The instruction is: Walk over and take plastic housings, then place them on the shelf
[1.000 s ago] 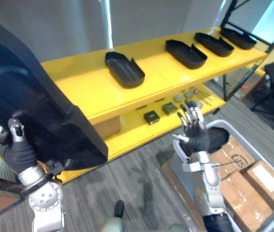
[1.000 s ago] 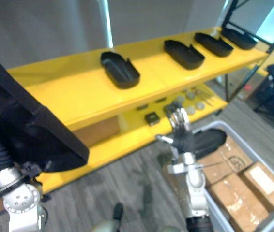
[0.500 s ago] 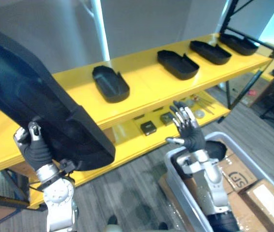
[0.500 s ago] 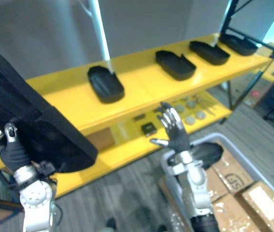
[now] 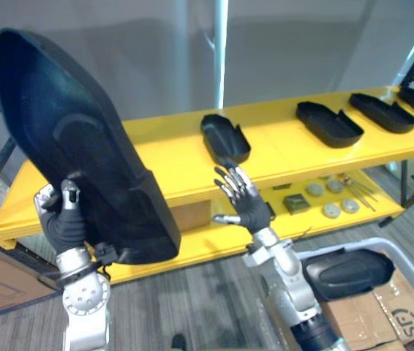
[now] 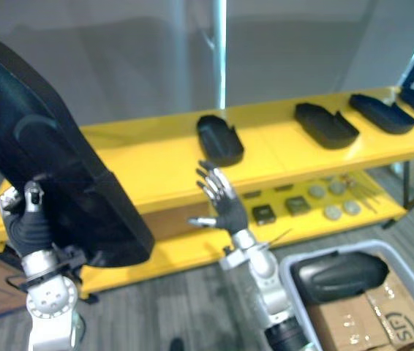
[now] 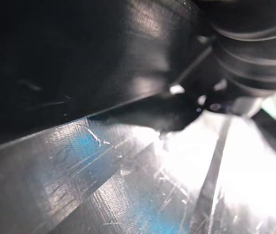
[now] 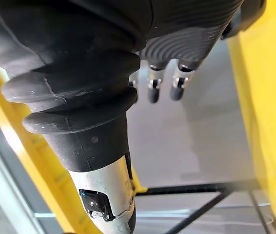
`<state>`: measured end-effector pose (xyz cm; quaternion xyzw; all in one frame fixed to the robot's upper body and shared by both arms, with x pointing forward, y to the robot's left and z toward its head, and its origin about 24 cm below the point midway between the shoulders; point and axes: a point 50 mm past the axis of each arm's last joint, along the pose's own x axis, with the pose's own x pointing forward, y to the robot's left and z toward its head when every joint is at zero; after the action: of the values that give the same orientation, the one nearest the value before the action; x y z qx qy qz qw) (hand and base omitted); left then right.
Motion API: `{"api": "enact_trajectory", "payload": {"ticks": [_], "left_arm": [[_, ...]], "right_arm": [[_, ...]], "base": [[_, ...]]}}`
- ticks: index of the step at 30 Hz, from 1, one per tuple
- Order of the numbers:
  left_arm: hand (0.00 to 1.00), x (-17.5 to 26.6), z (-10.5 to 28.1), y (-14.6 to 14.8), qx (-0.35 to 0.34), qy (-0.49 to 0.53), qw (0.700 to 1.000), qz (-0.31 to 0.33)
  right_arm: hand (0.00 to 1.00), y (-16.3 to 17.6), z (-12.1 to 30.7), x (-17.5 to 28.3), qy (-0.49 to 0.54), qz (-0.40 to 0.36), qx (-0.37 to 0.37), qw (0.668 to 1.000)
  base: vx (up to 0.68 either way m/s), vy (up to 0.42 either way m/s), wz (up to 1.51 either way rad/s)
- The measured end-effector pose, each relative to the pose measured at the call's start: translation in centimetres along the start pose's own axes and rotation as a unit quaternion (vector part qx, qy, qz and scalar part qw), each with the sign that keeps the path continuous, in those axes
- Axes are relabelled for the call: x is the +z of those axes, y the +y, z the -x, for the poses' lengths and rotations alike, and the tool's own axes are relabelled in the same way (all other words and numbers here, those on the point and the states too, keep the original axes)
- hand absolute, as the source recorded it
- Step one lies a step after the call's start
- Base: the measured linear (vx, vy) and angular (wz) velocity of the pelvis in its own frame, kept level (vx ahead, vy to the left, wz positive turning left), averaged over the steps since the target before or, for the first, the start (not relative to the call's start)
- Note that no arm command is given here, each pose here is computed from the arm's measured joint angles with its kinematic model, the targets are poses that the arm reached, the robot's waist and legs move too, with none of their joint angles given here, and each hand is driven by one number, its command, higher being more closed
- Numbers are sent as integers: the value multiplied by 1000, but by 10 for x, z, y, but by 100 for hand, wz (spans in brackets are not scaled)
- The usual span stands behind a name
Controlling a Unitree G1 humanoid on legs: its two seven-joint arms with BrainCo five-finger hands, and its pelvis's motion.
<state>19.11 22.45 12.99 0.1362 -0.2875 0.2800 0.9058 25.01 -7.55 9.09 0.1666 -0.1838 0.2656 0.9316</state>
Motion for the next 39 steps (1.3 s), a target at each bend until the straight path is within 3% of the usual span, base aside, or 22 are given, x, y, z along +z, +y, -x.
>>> {"api": "enact_trajectory", "payload": {"ticks": [4, 10, 14, 18, 23, 26, 33, 39], "left_arm": [[100, 2, 0, 1, 2, -3, 1000, 2], [100, 0, 3, 4, 24, 12, 1000, 17], [100, -3, 7, 4, 58, 26, 998, 25], [100, -5, 8, 6, 76, 37, 996, 14], [100, -16, 18, 31, 104, 76, 991, -39], [100, -19, 26, 38, 110, 97, 988, -48], [100, -19, 33, 36, 80, 100, 991, -28], [100, -10, 20, 15, 9, 47, 999, 7]], "right_arm": [[0, -9, 16, -5, 14, -2, -39, 999], [0, -69, 85, 0, 57, 57, -249, 965], [0, -96, 120, 17, 57, 102, -327, 938], [0, -86, 107, 21, 34, 99, -292, 951], [0, -38, 43, -7, 36, 52, -143, 988], [0, -30, 29, -12, 39, 44, -116, 991], [0, -39, 30, -18, 78, 74, -133, 985], [0, -62, 59, -16, 91, 84, -224, 967]], "base": [[2, 0, -9], [-25, 2, -25], [-39, -7, -22], [-23, -12, 27], [59, -40, 73], [86, -11, 105], [-4, 57, 68], [-44, 69, -23]]}}
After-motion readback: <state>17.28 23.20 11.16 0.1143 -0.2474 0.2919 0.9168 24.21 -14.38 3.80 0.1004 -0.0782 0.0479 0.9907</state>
